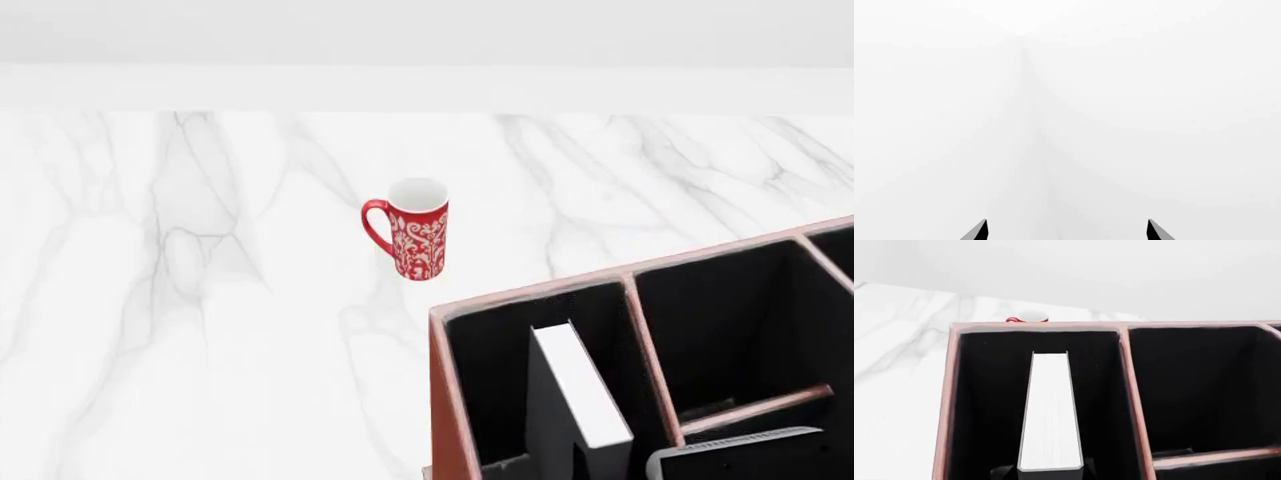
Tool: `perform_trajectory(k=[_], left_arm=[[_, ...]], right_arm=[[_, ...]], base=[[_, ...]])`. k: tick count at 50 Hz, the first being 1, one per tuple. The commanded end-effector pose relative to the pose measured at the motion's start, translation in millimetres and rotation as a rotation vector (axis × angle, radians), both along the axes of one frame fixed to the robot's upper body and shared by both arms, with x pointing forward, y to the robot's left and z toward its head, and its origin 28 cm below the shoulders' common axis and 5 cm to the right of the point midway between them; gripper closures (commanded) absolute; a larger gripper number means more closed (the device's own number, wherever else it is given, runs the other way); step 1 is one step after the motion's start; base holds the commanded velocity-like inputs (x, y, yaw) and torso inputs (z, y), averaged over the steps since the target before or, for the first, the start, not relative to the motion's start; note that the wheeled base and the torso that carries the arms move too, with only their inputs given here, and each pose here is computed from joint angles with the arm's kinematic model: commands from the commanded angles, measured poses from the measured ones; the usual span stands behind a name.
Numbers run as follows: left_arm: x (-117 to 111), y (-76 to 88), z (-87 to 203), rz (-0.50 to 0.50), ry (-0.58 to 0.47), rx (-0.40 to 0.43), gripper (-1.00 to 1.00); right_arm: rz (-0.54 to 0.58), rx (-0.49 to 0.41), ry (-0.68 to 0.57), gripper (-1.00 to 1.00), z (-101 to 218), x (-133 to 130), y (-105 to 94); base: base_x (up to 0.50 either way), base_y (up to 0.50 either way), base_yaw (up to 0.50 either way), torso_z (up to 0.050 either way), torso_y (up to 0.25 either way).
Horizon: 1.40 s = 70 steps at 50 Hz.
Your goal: Pick up the book and place it in the left compartment of the caddy.
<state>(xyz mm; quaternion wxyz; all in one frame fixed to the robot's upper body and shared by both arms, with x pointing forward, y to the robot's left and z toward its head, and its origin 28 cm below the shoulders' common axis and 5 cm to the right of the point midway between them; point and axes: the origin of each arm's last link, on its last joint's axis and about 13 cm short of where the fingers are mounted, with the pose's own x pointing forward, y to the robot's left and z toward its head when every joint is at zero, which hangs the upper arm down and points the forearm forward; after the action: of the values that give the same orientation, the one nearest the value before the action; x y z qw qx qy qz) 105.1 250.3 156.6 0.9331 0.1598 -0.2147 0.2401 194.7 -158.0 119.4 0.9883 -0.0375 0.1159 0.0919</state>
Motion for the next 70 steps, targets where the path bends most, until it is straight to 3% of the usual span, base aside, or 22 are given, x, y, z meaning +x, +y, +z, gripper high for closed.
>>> perform_trajectory(k=[1, 30, 31, 70], left_arm=[[-1, 0.5, 0, 0.001, -0.003, 0.0, -1.0], [0, 0.0, 0, 0.001, -0.001, 0.0, -1.0], [0, 0.0, 0, 0.0, -0.002, -0.001, -1.0], [0, 0.0, 0, 0.001, -0.001, -0.002, -1.0]], right_arm=[[0.018, -0.005, -0.095, 1.0, 7, 12, 3.3], [0.018, -0.003, -0.07, 1.0, -4, 16, 2.1], [0.011, -0.008, -0.073, -1.0, -5, 16, 2.1], [0.011, 0.008, -0.084, -1.0, -2, 13, 1.4]], base=[[0.0, 0.0, 0.0, 0.0, 0.0], [0.0, 0.0, 0.0, 0.0, 0.001], [0.0, 0.0, 0.0, 0.0, 0.01], [0.0, 0.0, 0.0, 0.0, 0.0]])
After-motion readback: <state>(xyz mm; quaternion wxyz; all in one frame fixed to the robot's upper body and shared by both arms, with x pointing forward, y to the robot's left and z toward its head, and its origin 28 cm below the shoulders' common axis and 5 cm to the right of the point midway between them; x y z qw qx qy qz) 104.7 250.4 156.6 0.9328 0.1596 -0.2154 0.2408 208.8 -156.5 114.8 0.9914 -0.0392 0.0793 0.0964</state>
